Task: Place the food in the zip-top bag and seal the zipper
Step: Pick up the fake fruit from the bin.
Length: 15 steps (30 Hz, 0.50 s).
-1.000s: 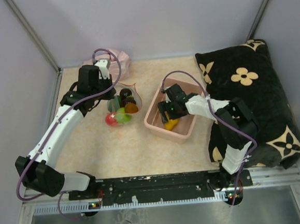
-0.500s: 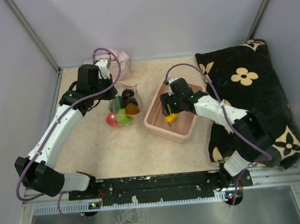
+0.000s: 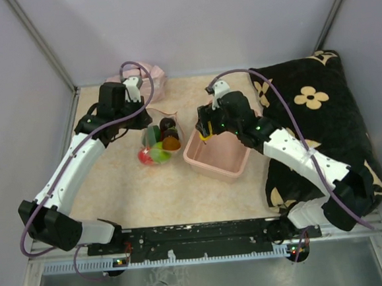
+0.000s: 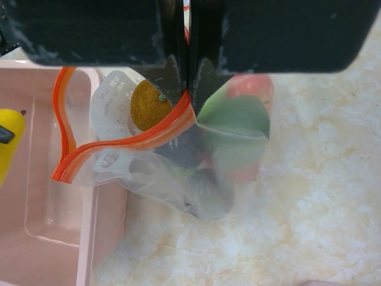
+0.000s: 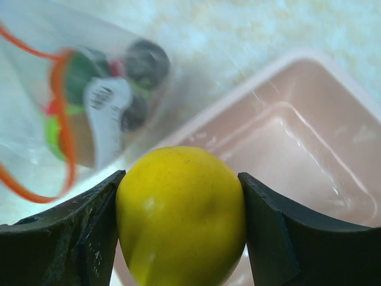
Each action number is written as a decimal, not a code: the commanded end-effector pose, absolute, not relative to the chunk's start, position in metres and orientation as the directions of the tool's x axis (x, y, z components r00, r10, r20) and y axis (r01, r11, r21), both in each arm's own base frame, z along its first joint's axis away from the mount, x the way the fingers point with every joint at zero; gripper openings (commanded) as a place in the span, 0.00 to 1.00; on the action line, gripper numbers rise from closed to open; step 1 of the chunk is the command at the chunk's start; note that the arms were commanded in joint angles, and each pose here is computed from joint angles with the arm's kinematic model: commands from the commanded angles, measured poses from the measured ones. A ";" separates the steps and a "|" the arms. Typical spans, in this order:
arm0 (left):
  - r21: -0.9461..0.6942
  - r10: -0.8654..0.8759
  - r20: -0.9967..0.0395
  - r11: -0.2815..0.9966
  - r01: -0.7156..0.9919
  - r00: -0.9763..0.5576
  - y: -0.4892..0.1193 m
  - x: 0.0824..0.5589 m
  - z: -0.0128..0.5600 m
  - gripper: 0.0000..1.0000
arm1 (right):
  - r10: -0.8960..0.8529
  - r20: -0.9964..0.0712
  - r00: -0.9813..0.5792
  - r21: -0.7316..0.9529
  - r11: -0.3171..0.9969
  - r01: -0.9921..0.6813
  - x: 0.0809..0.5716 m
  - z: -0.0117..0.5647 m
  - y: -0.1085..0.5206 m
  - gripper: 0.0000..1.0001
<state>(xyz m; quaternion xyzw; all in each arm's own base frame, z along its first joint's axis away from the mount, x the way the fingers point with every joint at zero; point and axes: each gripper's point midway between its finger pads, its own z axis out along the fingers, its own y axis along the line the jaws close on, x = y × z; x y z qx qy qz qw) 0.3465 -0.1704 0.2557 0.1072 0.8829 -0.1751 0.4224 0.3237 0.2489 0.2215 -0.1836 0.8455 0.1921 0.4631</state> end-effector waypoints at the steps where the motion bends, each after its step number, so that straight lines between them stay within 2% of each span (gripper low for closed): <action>1: -0.263 0.005 -0.799 0.896 0.358 -0.601 -0.179 0.350 0.278 0.00 | 0.022 -0.974 -0.228 0.151 0.807 -0.570 0.322 0.332 0.273 0.35; 4: -0.276 0.004 -0.787 0.893 0.357 -0.618 -0.181 0.350 0.277 0.00 | 0.053 -0.993 -0.107 0.110 0.758 -0.642 0.310 0.360 0.295 0.35; 8: -0.300 0.001 -0.768 0.883 0.361 -0.640 -0.185 0.347 0.274 0.00 | 0.016 -0.998 0.063 -0.034 0.695 -0.718 0.293 0.377 0.331 0.35; 15: -0.335 0.003 -0.729 0.870 0.361 -0.684 -0.191 0.343 0.267 0.00 | 0.013 -0.967 0.254 -0.178 0.678 -0.713 0.293 0.380 0.359 0.35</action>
